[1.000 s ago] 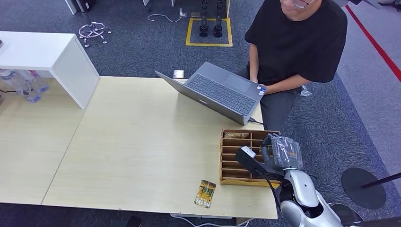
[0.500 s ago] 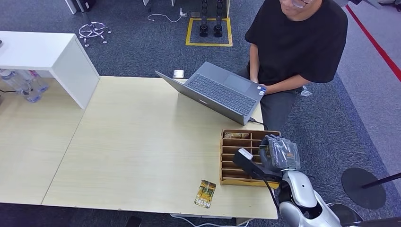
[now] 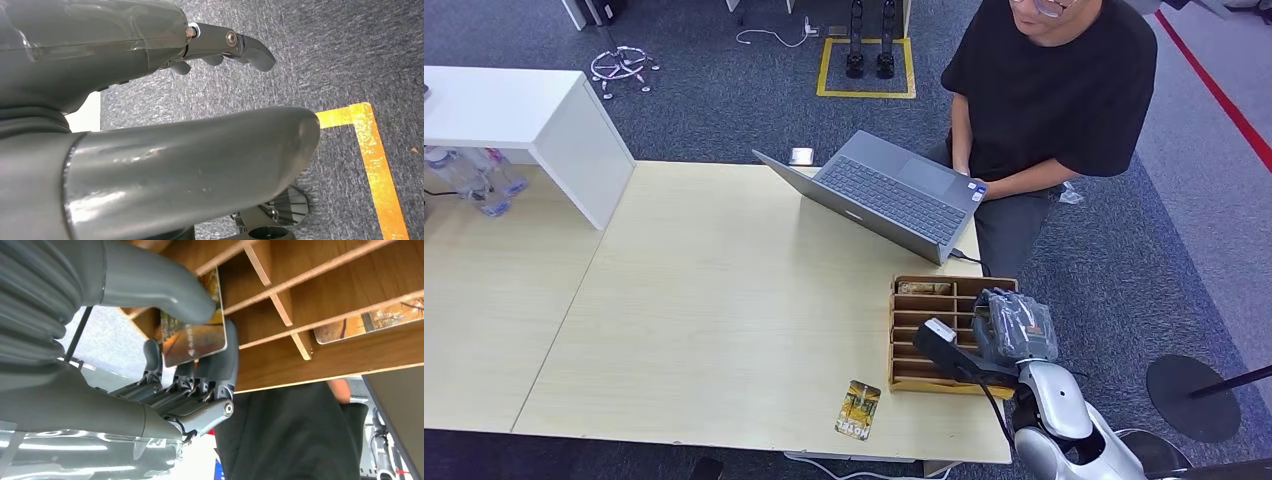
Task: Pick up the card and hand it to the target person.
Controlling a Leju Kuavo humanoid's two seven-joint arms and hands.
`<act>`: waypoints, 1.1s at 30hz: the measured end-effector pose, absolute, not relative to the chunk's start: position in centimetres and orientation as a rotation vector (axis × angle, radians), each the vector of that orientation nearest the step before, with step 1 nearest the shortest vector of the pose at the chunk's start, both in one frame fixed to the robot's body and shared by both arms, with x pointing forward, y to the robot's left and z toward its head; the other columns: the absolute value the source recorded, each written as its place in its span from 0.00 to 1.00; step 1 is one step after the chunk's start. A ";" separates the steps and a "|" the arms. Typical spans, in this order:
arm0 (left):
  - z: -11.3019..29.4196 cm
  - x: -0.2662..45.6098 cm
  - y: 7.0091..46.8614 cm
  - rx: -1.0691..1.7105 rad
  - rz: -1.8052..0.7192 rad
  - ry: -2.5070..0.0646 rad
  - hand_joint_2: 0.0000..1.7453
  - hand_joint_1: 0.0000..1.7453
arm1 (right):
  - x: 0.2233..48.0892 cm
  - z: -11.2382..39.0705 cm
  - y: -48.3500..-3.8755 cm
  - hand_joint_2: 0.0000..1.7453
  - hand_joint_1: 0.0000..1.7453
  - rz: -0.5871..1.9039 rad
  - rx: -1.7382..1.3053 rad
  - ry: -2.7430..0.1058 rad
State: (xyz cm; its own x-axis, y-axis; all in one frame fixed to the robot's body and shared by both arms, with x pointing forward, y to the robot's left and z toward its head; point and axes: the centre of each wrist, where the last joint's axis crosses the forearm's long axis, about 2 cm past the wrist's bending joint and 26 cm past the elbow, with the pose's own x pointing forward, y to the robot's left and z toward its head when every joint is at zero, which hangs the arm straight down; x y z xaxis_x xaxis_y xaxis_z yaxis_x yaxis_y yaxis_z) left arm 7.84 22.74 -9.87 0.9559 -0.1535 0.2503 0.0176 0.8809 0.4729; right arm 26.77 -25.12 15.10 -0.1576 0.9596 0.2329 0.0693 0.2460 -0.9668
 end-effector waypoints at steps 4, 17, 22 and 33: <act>-9.9 7.8 22.7 0.487 -0.090 -0.287 0.00 0.00 | 26.8 15.1 -25.1 1.00 0.75 1.086 -1.017 -1.485; -9.9 7.8 22.7 0.488 -0.090 -0.287 0.00 0.00 | 26.8 15.2 -25.2 1.00 0.75 1.078 -1.021 -1.490; -9.9 7.8 22.7 0.488 -0.090 -0.287 0.00 0.00 | 26.8 15.3 -25.1 1.00 0.75 1.078 -1.020 -1.494; -9.9 7.8 22.7 0.489 -0.090 -0.287 0.00 0.00 | 26.7 16.2 -24.8 1.00 0.77 1.074 -0.993 -1.524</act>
State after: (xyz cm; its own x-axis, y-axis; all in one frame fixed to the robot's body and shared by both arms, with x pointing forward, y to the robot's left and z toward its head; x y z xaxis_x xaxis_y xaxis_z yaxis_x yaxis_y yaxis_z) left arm 7.84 22.74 -9.87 0.9561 -0.1531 0.2498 0.0167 0.8797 0.4752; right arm 26.67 -24.79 16.20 -0.1802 0.9496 0.2565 0.0778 0.2737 -0.9587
